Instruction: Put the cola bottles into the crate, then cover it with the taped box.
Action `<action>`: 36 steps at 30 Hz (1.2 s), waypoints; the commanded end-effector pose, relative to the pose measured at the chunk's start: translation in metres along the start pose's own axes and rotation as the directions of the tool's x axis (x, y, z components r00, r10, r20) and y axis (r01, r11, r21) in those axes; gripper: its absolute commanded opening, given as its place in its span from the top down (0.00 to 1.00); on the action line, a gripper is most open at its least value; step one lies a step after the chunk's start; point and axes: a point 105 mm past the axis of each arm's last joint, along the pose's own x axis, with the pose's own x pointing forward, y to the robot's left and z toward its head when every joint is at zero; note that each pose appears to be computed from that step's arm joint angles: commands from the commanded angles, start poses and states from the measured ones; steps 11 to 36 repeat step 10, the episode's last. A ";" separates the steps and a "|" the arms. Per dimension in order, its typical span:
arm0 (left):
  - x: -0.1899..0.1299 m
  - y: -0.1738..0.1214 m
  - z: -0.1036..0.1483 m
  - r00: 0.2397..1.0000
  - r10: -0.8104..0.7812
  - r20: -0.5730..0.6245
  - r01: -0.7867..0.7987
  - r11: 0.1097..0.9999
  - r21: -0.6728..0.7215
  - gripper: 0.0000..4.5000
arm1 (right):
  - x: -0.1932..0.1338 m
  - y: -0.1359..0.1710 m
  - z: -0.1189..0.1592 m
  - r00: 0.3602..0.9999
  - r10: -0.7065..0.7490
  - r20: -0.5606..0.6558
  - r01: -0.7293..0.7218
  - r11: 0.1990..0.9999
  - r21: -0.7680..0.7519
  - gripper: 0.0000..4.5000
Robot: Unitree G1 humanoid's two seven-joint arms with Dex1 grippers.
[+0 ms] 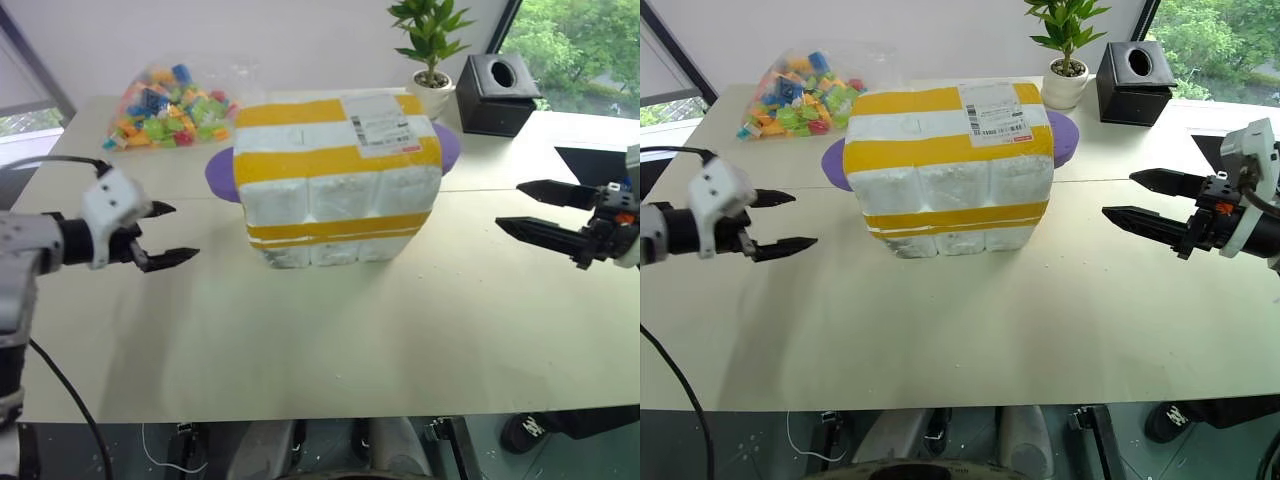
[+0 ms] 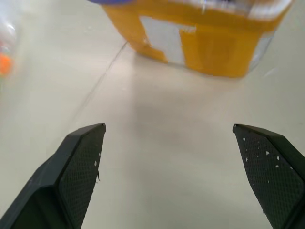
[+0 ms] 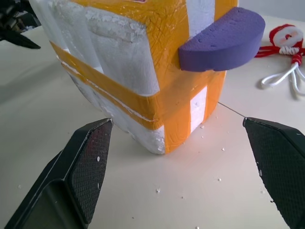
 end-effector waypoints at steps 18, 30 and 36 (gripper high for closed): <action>-0.049 -0.019 0.039 0.957 -0.246 0.152 0.272 0.944 -0.189 0.01 | -0.001 0.000 0.018 1.000 0.024 -0.001 -0.024 0.997 -0.071 0.00; -0.049 -0.019 0.039 0.957 -0.246 0.152 0.272 0.944 -0.189 0.01 | -0.001 0.000 0.018 1.000 0.024 -0.001 -0.024 0.997 -0.071 0.00; -0.049 -0.019 0.039 0.957 -0.246 0.152 0.272 0.944 -0.189 0.01 | -0.001 0.000 0.018 1.000 0.024 -0.001 -0.024 0.997 -0.071 0.00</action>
